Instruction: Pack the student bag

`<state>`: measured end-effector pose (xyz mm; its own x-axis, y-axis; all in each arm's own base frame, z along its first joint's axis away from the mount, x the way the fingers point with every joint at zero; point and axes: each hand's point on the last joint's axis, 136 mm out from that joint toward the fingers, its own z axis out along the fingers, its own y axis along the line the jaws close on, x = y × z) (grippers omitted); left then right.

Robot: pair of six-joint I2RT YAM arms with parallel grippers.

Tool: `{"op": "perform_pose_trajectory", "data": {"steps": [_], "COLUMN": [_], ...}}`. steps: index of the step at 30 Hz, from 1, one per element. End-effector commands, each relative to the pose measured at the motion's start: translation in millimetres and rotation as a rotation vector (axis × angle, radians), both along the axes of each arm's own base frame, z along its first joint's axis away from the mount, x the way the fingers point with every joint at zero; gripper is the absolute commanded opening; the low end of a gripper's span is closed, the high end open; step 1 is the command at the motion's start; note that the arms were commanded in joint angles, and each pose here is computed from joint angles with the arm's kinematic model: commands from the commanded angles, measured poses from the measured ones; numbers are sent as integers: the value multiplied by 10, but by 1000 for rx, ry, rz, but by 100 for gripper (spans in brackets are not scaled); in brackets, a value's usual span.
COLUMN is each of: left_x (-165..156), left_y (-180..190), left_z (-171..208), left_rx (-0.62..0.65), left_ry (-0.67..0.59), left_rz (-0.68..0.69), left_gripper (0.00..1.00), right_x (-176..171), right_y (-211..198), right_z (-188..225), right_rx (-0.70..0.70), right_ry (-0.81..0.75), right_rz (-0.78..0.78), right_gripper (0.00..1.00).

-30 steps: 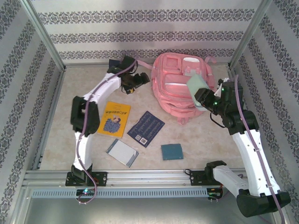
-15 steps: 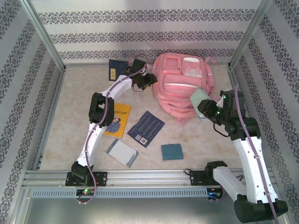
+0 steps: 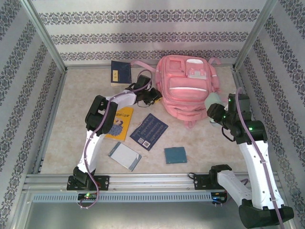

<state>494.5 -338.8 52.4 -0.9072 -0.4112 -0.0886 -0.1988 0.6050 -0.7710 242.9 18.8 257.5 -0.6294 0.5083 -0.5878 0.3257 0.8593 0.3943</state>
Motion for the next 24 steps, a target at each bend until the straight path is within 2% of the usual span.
{"op": "perform_pose_trajectory", "data": {"steps": [1,3,6,9,12,15,19,24], "left_x": [-401,-517,-540,-531,-540,-595,-595,-640], "left_y": [-568,-505,-250,-148,-304,-595,-920,-1240], "left_z": [330,387,699,1028,1227,1271,1271,1264], "left_rx": [-69,14,216,369,475,593,620,572], "left_ry": [-64,-98,-252,-412,-567,-673,-781,-879], "left_rz": [-142,-176,-258,-389,-543,-702,-780,-881], "left_gripper": [23,27,34,53,72,82,91,97], "right_x": [-23,-23,-41,-66,-93,-111,-119,-128], "right_y": [-165,-183,-206,-244,-315,-380,-430,-438], "right_z": [157,198,237,261,310,419,565,655], "right_rx": [-102,-120,-152,-182,-223,-263,-297,-330], "right_ry": [-40,-44,-45,-43,-44,-58,-71,-60], "right_rz": [-34,-33,-26,-29,-49,-68,-83,-74], "right_gripper": [50,50,50,50,51,51,52,52]}}
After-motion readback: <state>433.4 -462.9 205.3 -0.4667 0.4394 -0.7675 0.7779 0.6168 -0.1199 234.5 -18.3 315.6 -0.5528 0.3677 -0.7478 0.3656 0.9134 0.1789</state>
